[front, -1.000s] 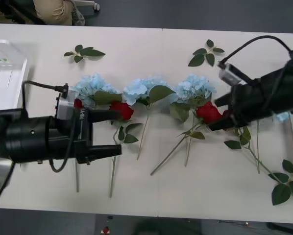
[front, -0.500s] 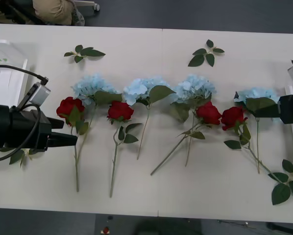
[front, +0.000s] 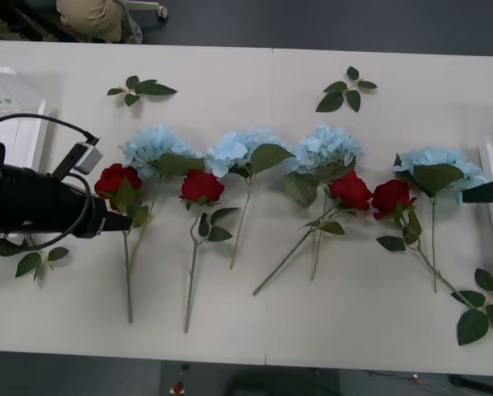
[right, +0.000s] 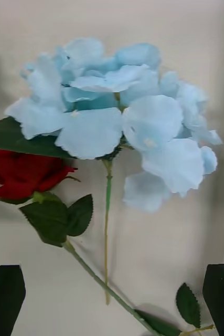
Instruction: Put the red flowers into the right box and the blue flowers into the left box
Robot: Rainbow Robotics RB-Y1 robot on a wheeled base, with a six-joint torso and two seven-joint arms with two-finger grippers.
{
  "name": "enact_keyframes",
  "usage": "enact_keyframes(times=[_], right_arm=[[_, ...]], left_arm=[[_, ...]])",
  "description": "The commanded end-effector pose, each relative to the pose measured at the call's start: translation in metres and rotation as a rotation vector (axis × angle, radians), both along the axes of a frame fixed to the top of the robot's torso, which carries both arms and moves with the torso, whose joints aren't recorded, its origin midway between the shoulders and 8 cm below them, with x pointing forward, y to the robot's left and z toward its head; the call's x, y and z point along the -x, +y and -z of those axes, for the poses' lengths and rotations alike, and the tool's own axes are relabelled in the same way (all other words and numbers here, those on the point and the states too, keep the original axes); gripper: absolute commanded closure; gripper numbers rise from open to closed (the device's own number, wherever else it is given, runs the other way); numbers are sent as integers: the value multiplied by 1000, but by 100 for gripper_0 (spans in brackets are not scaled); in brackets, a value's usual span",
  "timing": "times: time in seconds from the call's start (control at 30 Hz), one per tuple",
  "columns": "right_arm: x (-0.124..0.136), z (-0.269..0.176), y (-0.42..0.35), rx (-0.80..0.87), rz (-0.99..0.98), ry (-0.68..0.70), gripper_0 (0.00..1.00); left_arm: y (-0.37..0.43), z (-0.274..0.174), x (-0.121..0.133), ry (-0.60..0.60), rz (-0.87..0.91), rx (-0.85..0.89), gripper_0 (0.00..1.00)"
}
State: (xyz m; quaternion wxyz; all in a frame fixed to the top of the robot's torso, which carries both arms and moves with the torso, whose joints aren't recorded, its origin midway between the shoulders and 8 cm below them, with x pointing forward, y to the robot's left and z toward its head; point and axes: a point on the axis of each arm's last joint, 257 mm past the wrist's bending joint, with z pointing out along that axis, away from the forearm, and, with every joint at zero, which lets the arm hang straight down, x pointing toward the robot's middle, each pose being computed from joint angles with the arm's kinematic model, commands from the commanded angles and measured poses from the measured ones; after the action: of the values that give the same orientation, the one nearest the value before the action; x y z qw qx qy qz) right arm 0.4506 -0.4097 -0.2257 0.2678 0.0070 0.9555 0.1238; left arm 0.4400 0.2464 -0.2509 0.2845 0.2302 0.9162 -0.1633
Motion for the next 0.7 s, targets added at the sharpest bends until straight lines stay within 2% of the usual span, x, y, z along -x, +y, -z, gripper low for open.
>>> enact_keyframes(times=[0.03, 0.3, 0.7], right_arm=[[-14, -2, -5, 67, 7, -25, 0], [-34, 30, 17, 162, -41, -65, 0], [-56, 65, 35, 147, -28, -61, 0]], left_arm=[[0, -1, -14, -9, -40, -33, 0], [0, 27, -25, 31, -41, -83, 0], [-1, 66, -32, 92, -12, -181, 0]])
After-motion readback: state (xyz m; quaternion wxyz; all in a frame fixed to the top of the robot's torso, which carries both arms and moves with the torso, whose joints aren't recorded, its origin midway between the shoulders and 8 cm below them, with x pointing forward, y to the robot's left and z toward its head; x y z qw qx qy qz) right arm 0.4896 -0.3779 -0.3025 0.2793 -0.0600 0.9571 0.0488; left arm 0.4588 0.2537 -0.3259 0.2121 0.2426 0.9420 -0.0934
